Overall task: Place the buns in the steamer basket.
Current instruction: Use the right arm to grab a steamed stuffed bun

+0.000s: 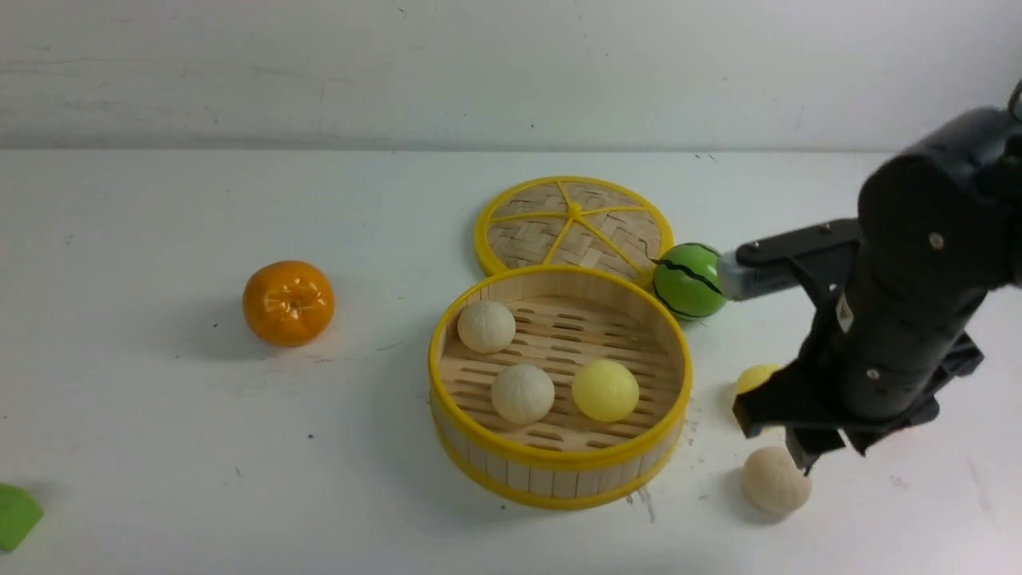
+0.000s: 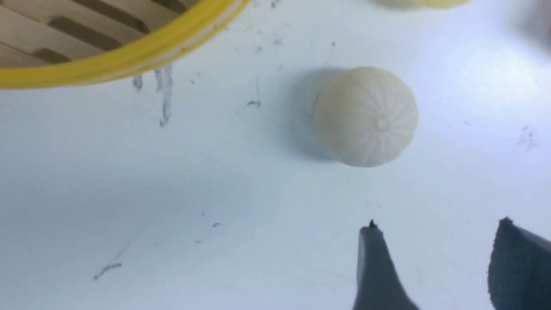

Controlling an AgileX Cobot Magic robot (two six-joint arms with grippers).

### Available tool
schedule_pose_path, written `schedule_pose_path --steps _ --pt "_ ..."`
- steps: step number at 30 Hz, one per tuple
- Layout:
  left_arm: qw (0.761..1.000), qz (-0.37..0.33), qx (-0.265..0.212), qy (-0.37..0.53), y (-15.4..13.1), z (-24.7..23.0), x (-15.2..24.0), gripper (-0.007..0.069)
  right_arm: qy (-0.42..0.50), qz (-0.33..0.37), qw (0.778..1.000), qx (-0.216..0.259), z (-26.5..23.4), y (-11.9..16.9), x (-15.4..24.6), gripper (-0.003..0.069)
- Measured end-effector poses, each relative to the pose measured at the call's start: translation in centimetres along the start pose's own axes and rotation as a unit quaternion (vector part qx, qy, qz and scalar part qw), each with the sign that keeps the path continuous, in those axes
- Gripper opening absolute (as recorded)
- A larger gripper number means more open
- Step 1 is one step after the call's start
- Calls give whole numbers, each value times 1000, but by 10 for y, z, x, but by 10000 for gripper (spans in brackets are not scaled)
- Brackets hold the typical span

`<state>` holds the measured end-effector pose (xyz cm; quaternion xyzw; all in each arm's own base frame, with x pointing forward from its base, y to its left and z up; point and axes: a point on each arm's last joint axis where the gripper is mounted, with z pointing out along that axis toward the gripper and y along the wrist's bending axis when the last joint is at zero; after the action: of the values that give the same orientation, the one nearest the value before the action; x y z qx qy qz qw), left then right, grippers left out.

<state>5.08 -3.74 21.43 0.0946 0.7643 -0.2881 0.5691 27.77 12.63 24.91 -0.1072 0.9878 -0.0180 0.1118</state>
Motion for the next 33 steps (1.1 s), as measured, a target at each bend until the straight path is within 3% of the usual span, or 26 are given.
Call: schedule_pose_path --steps 9,16,28,33 --pt "1000 0 0 0 0 0 0 -13 -27 64 997 -28 32 -24 -16 347" --pt "1000 0 0 0 0 0 0 -13 -31 85 992 -83 50 -32 -25 335" --pt "1000 0 0 0 0 0 0 -13 -11 75 994 -78 68 -31 -26 242" --pt "1000 0 0 0 0 0 0 -13 -5 75 994 -77 73 -31 -26 238"
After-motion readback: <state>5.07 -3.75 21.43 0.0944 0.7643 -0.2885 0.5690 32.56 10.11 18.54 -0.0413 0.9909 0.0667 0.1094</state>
